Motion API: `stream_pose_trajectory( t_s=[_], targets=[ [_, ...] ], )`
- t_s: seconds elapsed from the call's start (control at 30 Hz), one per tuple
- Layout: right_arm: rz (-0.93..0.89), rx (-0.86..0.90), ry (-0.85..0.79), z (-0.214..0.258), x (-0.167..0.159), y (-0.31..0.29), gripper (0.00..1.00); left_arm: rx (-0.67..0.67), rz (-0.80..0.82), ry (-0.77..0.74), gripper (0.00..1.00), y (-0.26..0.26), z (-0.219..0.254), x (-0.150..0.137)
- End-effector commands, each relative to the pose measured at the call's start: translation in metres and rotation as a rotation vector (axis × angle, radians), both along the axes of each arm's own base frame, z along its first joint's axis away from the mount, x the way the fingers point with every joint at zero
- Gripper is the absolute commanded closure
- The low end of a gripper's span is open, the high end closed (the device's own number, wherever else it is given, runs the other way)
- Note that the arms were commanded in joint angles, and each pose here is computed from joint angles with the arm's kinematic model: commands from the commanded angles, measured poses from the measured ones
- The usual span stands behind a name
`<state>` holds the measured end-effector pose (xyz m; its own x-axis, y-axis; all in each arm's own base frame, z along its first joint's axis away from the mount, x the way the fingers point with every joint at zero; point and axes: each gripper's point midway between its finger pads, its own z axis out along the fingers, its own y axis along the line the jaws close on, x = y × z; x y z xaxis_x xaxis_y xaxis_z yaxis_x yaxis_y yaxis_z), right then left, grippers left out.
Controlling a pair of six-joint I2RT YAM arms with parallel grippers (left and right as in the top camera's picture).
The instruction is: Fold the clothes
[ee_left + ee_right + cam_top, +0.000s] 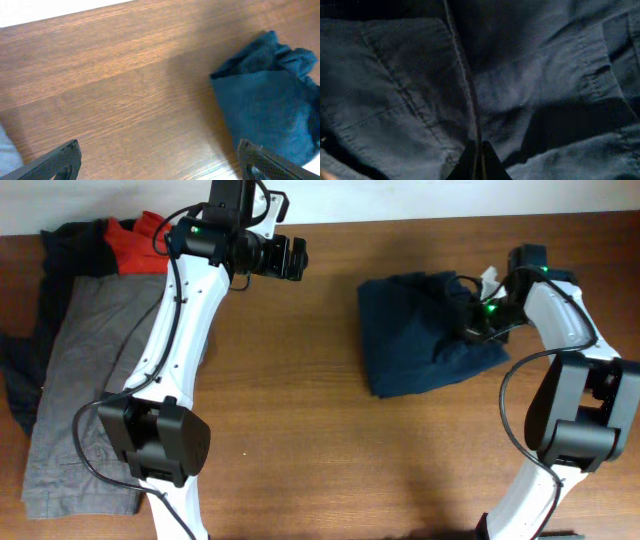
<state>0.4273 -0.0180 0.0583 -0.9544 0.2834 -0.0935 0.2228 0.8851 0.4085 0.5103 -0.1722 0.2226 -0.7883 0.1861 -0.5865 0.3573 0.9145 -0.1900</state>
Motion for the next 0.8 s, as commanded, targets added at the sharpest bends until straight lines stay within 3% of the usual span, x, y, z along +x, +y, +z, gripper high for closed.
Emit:
stream_pose_trajectory(
  t_s=[0.0, 0.17, 0.4, 0.6, 0.77],
  targets=[
    [0.027, -0.095, -0.002, -0.004, 0.003, -0.012, 0.96, 0.051, 0.024, -0.056, 0.01, 0.011, 0.017, 0.002],
    [0.074, -0.047, -0.064, 0.013, 0.011, -0.003, 0.96, 0.055, 0.022, -0.058, 0.01, 0.011, 0.017, 0.002],
    [0.197, -0.013, -0.168, 0.093, 0.021, 0.032, 0.96, 0.064, 0.008, -0.067, 0.01, 0.011, 0.018, 0.003],
    [0.294, 0.006, -0.163, 0.094, 0.016, 0.086, 0.96, 0.063, 0.035, -0.071, 0.01, 0.025, 0.019, 0.008],
    [0.413, 0.025, -0.165, 0.096, 0.005, 0.150, 0.96, 0.059, 0.121, -0.066, 0.01, 0.067, 0.019, 0.018]
  ],
)
